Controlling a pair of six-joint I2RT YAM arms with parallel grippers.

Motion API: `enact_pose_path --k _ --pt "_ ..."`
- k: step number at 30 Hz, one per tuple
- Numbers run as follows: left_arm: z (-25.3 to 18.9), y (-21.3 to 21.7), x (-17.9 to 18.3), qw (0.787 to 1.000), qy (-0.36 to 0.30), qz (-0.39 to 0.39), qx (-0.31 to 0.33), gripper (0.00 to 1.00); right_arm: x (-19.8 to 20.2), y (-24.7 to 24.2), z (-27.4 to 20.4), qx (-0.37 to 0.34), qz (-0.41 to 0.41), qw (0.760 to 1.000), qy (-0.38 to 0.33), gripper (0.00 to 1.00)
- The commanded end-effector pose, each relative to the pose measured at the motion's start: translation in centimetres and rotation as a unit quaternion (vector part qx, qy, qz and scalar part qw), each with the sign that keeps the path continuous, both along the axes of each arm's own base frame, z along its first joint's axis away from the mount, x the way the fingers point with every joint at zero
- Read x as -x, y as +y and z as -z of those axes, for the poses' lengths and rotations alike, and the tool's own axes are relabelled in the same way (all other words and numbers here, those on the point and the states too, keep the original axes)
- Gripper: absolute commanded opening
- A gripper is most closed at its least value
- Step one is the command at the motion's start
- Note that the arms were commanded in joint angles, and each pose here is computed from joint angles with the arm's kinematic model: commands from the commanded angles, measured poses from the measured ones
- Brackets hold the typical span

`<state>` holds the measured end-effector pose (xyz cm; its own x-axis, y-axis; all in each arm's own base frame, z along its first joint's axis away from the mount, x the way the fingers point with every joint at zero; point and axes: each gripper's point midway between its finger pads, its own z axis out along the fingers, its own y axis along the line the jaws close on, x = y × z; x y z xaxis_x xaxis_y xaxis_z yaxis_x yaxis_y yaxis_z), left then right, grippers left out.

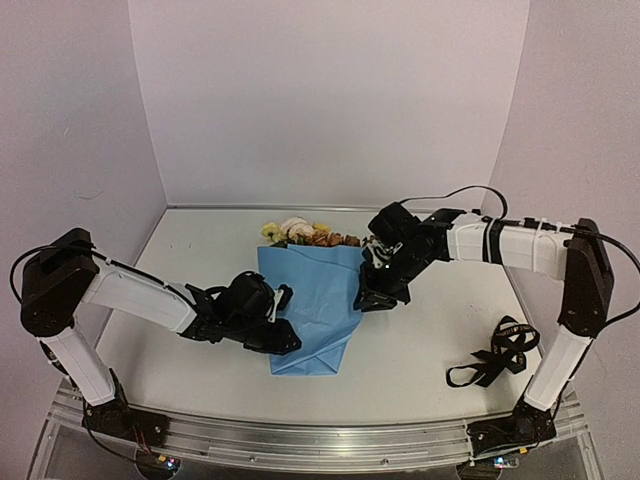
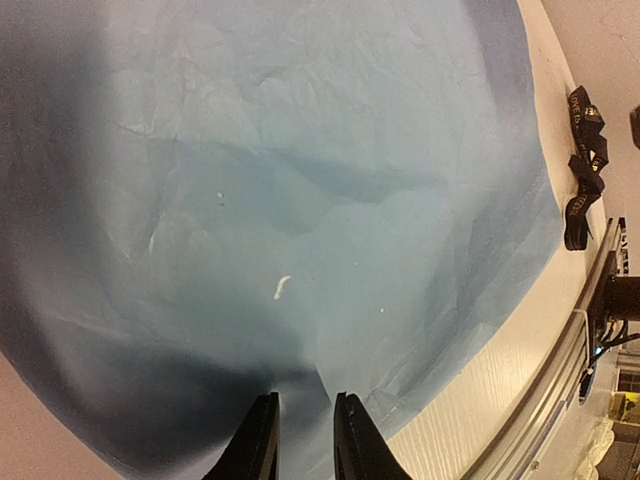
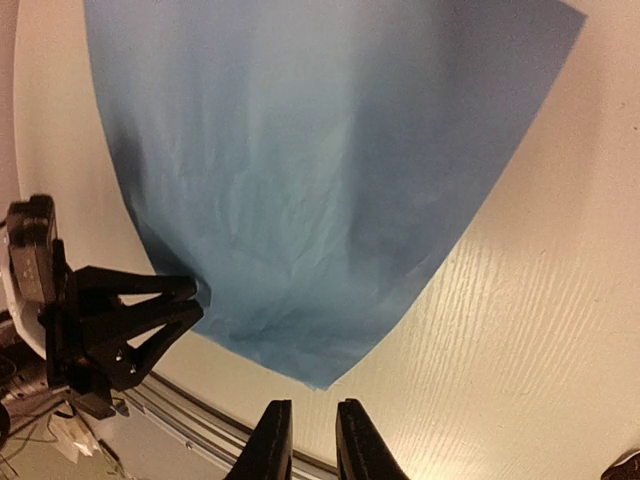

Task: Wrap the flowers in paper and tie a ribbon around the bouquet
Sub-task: Press the fold line of the folded wrapping paper.

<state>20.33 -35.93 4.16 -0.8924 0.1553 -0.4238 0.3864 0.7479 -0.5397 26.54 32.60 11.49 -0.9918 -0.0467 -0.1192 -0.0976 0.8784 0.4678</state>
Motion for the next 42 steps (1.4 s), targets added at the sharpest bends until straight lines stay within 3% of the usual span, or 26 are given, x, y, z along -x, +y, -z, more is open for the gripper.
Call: enact_pose_path --k 1,11,25,42 --pt "-1.6 -0.8 0.3 0.999 -0.012 0.012 0.027 0.21 1.7 2.3 -0.8 -0.011 -0.032 0.999 0.005 0.11" --pt "-1.9 -0.6 0.4 1.000 -0.016 0.016 0.020 0.20 2.8 7.5 2.5 -0.032 -0.045 0.997 0.061 0.02" --pt "-1.8 -0.3 0.4 1.000 -0.014 0.015 0.014 0.20 5.1 4.8 8.8 0.024 -0.022 0.996 0.087 0.00" --pt "0.9 2.4 -0.1 0.998 0.038 -0.042 0.001 0.16 4.3 5.2 10.6 0.036 -0.024 0.996 0.082 0.00"
